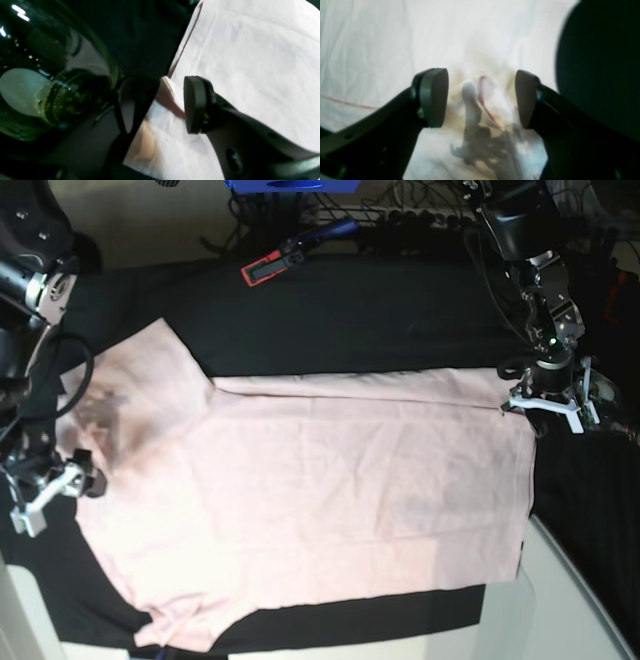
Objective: Fold the T-shirt properly
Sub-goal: 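Lay the folded shoulder edge down and open both grippers, then move the right gripper to the sleeve near it and grasp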
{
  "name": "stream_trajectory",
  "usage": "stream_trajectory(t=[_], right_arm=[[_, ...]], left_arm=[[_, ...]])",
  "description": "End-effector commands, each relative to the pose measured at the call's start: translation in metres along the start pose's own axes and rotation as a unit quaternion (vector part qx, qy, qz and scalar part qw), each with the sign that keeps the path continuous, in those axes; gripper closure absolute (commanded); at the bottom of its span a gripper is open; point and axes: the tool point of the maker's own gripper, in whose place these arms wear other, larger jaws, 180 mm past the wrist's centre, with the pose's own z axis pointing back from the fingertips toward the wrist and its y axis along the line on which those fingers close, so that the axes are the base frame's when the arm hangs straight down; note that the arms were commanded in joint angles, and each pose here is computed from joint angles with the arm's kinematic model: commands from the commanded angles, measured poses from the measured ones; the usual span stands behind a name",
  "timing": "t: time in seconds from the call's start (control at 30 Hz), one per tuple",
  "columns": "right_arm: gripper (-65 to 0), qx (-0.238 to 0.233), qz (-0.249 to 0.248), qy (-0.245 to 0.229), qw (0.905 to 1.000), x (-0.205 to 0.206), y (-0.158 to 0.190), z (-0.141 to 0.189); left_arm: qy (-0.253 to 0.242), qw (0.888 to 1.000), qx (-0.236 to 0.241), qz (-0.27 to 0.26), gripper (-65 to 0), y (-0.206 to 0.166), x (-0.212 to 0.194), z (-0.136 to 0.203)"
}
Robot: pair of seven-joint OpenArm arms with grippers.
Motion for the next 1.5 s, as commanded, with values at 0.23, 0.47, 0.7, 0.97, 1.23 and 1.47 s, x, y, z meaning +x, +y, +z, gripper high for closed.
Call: stream_trajectory(t=[0.23,0.47,0.7,0.97,1.23,1.47], right_arm=[[-41.2,-0.058,0.076,-0.020,0.9952,-0.004,-0.006,0.053],[-41.2,-0.104,-0.006,0.007,0.9945,-0.070,-0.023,0.086],[-41.2,-0.082,-0.047,0.052,0.9942,-0.118,-0.014,0.072],[-41.2,-0.065,-0.069,0.052,0.9942,-0.127,-0.012,0.058],[-41.2,-0.062,-0.082,0.046,0.9936,-0.132,-0.018,0.052],[-41.1,-0.064,-0.098,0.065,0.9910,-0.142,-0.035,0.053]], left_arm=[[-0.087,0.996,-0.002,-0.019,-31.1,0.003,0.056,0.018],[-0.085,0.994,-0.038,-0.059,-30.6,-0.020,0.044,0.052],[-0.030,0.994,-0.065,-0.086,-30.4,-0.026,-0.008,0.074],[-0.015,0.994,-0.058,-0.091,-30.2,-0.016,-0.020,0.082],[-0.009,0.994,-0.057,-0.094,-30.2,-0.013,-0.025,0.085],[-0.010,0.994,-0.056,-0.097,-30.2,-0.011,-0.024,0.084]])
